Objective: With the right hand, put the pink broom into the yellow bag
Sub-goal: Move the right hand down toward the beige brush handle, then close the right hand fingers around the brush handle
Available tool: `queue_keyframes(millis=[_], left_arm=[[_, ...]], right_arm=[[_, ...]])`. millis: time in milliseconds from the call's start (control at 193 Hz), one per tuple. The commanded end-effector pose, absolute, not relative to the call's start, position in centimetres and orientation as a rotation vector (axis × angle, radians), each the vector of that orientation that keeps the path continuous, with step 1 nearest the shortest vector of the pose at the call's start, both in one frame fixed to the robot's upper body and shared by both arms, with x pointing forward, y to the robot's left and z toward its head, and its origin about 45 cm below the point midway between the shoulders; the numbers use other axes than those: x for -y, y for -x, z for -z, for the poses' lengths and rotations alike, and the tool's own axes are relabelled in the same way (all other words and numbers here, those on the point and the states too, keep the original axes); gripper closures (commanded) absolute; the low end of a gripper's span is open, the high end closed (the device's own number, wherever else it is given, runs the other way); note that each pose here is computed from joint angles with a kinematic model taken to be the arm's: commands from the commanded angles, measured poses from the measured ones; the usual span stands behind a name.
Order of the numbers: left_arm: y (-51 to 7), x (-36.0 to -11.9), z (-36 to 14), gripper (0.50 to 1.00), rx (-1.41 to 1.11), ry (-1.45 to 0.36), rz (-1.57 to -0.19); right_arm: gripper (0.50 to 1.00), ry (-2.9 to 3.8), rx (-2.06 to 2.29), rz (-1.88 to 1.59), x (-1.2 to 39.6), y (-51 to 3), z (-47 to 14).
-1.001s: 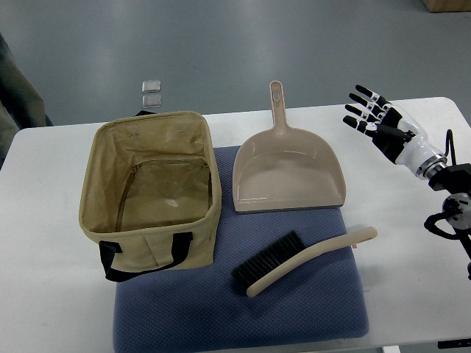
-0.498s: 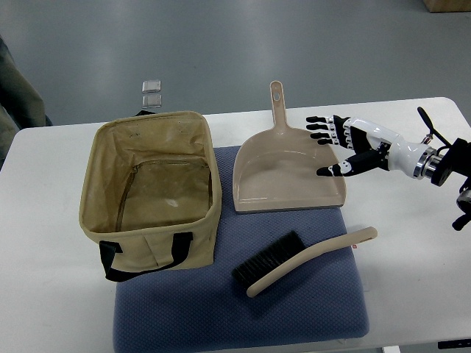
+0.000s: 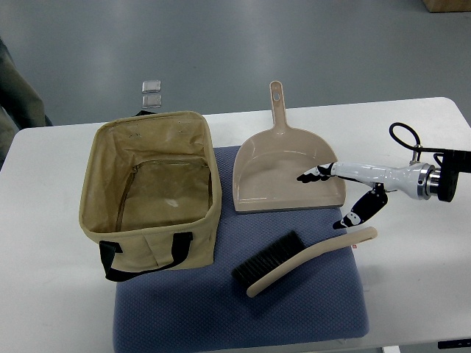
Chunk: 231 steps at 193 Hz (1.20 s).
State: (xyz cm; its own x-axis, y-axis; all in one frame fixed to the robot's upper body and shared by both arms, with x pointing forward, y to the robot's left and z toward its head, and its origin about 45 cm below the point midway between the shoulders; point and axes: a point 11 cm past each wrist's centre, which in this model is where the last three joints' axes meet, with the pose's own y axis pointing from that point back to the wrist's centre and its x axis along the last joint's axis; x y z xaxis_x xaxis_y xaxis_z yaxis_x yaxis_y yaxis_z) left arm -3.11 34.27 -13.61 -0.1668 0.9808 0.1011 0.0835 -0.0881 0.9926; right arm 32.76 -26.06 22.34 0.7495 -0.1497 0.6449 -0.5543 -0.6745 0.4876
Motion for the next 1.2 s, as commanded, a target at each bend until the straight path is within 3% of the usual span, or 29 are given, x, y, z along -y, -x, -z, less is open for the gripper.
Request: queue_keyframes(millis=[0,467,886,1192], left_arm=[[3.1,-34.3,13.6,0.5,-1.347,-1.251,-1.371],[3.1,-34.3,13.6,0.5,-1.347,-1.251,-1.371],[3.1,-34.3,13.6,0.5,-1.347,-1.251,-1.371],[3.1,-34.3,13.6,0.5,-1.347,-1.251,-1.371]], right_arm=[[0.636,-2.223,0.473,-0.784,25.8,-32.1,-21.9],[0.638,-2.093,0.289,-0.941,24.7,-29.5,-18.9],[0.691,-1.999,0.279,-1.081,25.0,-28.8,-18.0],[0.695,-1.973,0.282,-1.106,25.1,-28.0,-16.9]])
